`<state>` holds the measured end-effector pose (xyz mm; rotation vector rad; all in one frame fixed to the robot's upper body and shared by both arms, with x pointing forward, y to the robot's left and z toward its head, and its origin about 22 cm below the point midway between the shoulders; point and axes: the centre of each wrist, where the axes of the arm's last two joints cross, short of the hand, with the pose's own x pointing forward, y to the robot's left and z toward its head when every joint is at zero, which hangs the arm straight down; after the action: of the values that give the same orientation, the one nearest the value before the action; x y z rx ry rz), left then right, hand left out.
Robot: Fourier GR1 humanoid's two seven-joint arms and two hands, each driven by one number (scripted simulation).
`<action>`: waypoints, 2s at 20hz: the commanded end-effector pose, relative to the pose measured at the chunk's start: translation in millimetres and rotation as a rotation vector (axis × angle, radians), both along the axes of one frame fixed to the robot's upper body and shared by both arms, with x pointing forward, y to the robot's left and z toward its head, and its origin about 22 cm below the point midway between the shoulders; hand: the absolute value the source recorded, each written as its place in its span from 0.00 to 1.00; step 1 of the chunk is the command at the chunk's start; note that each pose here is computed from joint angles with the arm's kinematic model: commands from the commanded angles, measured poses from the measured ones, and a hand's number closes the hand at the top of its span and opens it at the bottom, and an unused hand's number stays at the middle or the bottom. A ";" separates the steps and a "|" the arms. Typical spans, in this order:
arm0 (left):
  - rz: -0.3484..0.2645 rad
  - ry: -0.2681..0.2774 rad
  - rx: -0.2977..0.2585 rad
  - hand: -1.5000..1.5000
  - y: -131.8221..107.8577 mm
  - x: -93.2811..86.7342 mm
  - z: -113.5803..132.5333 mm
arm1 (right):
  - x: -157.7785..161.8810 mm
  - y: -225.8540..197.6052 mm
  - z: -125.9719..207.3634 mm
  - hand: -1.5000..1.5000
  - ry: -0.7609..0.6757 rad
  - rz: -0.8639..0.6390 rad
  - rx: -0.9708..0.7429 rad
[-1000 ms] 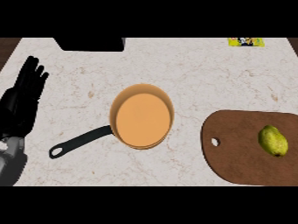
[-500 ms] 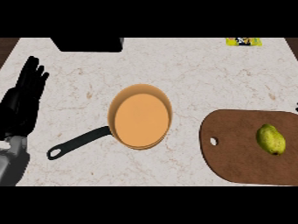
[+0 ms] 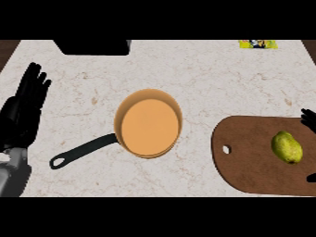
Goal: Pick the pear from the cutting board and place it in the pot
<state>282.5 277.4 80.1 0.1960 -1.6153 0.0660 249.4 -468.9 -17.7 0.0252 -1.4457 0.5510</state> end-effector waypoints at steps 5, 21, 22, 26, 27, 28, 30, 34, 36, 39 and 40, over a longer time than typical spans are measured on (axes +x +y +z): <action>-0.008 0.008 -0.001 0.50 -1.4 5.5 11.6 | 16.8 16.7 -9.4 0.00 -0.027 0.087 0.112; -0.007 0.004 0.017 0.50 0.1 0.7 -3.3 | 22.0 57.5 -49.6 1.00 -0.135 0.140 0.011; -0.001 -0.012 0.012 0.50 2.6 11.8 -0.5 | 28.1 40.8 -36.3 1.00 -0.142 0.139 0.015; -0.003 0.004 0.001 0.50 -10.2 0.7 -4.9 | 32.4 61.4 -42.1 1.00 -0.137 0.158 0.017; -0.007 0.016 0.003 0.50 -3.3 3.4 7.4 | 14.0 57.1 -54.3 1.00 -0.125 0.162 0.006; -0.006 0.025 -0.017 0.50 10.7 -3.7 0.0 | 25.2 45.6 -38.4 1.00 -0.151 0.157 -0.002; -0.005 0.013 -0.008 0.50 -5.5 -8.1 0.4 | 18.0 58.3 -52.8 1.00 -0.135 0.155 -0.008; -0.027 0.035 0.005 0.50 -5.3 0.1 -3.8 | 64.0 200.3 -43.1 1.00 -0.262 0.482 -0.263; -0.053 0.043 0.015 0.50 -7.8 1.2 -4.9 | 74.5 226.4 -31.7 1.00 -0.296 0.582 -0.351; -0.042 0.044 0.020 0.50 -4.5 2.0 -3.8 | 72.2 290.7 -29.1 1.00 -0.333 0.660 -0.404; -0.044 0.056 0.018 0.50 -5.5 2.2 -5.1 | 66.2 311.2 -31.0 1.00 -0.332 0.678 -0.411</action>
<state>283.9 272.9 76.8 0.1775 -1.5801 0.0226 322.5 -235.2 -51.5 0.0858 -1.5858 1.3063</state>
